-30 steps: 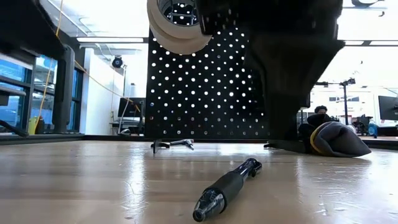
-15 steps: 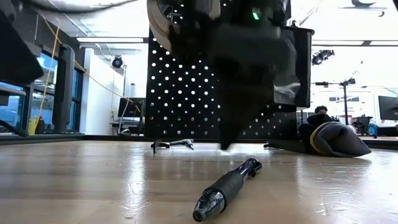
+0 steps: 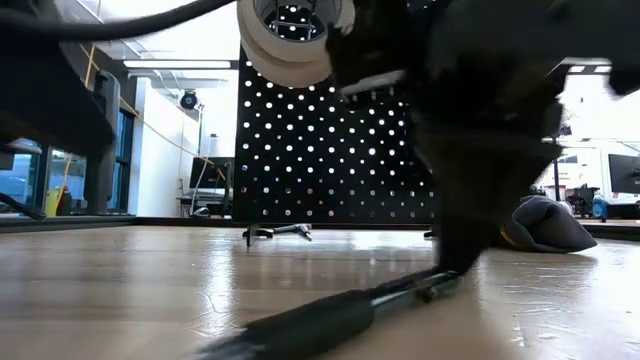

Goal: Hang tools onto peg board
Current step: Hang the black ballpoint pen onto the pegboard

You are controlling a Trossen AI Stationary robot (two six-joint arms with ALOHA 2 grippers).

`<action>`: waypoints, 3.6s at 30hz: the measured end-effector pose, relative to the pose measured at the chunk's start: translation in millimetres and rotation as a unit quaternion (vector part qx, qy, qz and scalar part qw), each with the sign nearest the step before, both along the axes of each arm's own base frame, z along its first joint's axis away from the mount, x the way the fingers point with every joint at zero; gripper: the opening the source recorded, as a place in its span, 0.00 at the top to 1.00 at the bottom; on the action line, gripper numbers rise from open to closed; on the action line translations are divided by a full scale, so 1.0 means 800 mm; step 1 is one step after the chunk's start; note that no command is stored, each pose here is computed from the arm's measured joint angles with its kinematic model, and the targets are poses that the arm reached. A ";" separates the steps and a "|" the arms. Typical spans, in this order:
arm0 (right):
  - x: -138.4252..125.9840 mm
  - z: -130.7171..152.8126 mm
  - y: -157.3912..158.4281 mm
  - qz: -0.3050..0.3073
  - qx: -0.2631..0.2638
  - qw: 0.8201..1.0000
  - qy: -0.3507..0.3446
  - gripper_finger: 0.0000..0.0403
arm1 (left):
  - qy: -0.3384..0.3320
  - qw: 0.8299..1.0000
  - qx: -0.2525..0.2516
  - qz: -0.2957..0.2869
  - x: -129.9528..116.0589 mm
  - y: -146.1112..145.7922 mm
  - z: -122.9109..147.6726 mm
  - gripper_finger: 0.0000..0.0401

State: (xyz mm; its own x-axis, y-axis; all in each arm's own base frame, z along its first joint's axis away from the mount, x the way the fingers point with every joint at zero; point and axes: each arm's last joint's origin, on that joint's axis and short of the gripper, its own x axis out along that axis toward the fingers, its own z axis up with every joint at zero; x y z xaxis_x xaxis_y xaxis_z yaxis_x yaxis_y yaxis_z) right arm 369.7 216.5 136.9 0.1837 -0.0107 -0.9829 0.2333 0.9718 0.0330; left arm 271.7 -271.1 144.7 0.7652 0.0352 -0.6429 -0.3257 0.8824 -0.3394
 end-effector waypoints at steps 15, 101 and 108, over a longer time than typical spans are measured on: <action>-0.011 0.003 0.021 -0.031 0.019 0.999 -0.007 1.00 | -0.038 0.992 -0.089 -0.082 0.062 0.005 -0.046 1.00; -0.059 -0.052 0.121 0.077 -0.002 0.995 -0.059 0.94 | 0.009 0.994 0.061 -0.093 0.052 0.030 -0.028 1.00; -0.060 -0.027 0.110 0.063 0.010 0.997 -0.045 0.95 | 0.002 0.993 0.103 -0.063 0.033 0.049 0.033 1.00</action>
